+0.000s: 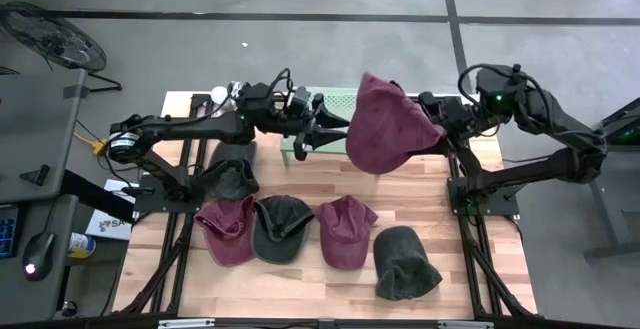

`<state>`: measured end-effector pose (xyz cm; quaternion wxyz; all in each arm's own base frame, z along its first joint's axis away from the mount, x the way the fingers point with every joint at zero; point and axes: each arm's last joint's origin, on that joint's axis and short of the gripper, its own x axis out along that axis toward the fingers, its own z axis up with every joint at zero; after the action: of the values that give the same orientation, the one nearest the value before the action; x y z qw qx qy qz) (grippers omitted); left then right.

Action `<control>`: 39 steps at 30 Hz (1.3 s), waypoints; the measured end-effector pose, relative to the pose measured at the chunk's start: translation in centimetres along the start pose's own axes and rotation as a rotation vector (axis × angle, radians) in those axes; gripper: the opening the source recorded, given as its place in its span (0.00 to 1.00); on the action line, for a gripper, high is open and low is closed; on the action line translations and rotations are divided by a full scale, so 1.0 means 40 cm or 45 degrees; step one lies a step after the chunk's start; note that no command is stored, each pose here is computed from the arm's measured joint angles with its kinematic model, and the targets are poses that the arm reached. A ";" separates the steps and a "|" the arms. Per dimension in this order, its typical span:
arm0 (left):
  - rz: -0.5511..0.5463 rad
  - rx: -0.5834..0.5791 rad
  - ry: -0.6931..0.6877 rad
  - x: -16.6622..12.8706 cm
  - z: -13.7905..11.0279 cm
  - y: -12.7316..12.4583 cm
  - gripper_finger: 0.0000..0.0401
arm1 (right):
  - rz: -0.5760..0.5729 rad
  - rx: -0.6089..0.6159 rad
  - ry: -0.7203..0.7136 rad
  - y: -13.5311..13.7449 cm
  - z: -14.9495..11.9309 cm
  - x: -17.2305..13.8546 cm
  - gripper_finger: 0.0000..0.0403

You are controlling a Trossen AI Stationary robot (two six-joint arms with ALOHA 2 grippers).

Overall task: Pick & Place hat
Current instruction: Put the top dark red cap on the shelf

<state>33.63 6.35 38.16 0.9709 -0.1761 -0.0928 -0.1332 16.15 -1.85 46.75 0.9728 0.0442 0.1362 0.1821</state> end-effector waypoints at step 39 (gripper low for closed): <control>-0.212 -0.078 0.080 0.031 -0.038 -0.034 0.04 | -0.209 0.032 0.184 -0.033 -0.032 0.022 0.06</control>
<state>34.60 4.28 37.47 0.9531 -0.1931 -0.0726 -0.2216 17.04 -2.68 45.12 0.9715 0.0319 0.2113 0.1029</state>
